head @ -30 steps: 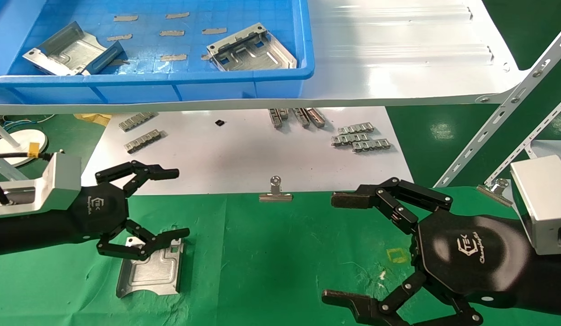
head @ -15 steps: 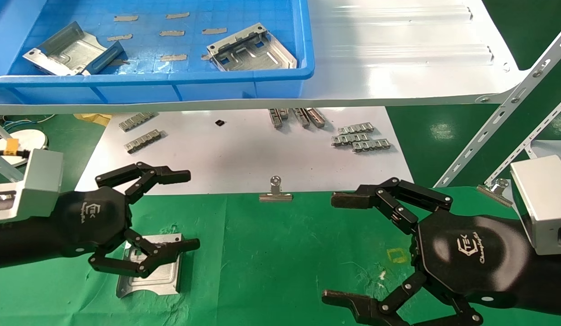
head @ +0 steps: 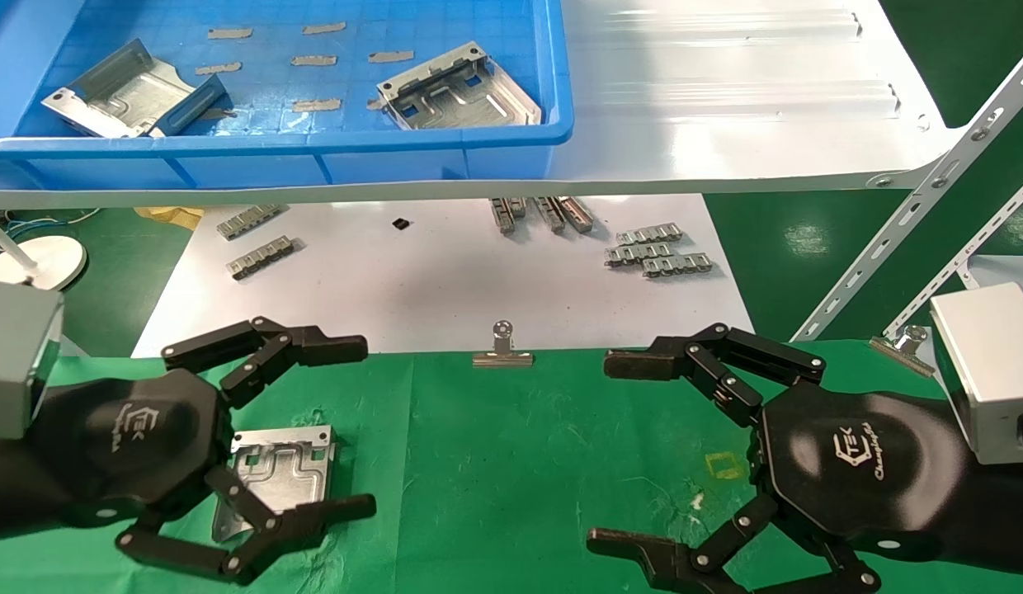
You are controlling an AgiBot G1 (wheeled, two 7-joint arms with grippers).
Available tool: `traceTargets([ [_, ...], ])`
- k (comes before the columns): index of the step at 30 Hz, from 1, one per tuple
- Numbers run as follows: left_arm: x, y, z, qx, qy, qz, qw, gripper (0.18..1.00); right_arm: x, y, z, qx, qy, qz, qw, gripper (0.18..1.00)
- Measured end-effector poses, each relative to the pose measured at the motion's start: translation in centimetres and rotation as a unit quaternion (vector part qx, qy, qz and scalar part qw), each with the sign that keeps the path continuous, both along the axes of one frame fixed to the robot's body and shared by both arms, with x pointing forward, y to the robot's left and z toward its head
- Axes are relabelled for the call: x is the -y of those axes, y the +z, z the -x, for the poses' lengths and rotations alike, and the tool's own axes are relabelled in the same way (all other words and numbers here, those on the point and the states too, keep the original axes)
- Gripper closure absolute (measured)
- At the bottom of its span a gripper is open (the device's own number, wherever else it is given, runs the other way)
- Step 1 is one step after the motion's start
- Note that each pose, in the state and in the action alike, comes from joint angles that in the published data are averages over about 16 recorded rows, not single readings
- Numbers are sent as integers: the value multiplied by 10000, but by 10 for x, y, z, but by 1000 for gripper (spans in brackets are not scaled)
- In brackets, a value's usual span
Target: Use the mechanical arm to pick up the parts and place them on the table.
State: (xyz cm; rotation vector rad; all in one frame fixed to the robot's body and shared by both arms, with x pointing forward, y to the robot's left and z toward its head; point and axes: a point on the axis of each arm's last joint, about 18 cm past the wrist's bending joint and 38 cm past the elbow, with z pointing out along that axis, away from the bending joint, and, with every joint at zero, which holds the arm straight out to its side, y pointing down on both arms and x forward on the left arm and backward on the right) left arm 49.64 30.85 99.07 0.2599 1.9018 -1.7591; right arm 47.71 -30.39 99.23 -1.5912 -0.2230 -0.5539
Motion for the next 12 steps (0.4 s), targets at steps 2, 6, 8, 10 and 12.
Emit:
traceTargets([
  [2,3,1,7,-35,-67,4,10000,184,0,0,0,0,0,0,10000,179],
  [6,7,1,17,-81,-165,4,9998,184,0,0,0,-1,-1,-1,10000,179],
  [8,8,1,20,-97,-195,2,9998,184,0,0,0,-1,-1,-1,10000,179],
  [10,9,1,23,-110,-223,0,9997,184,0,0,0,-1,-1,-1,10000,179],
  [12,11,2,25,-120,-247,-4,9996,184,0,0,0,-1,-1,-2,10000,179],
])
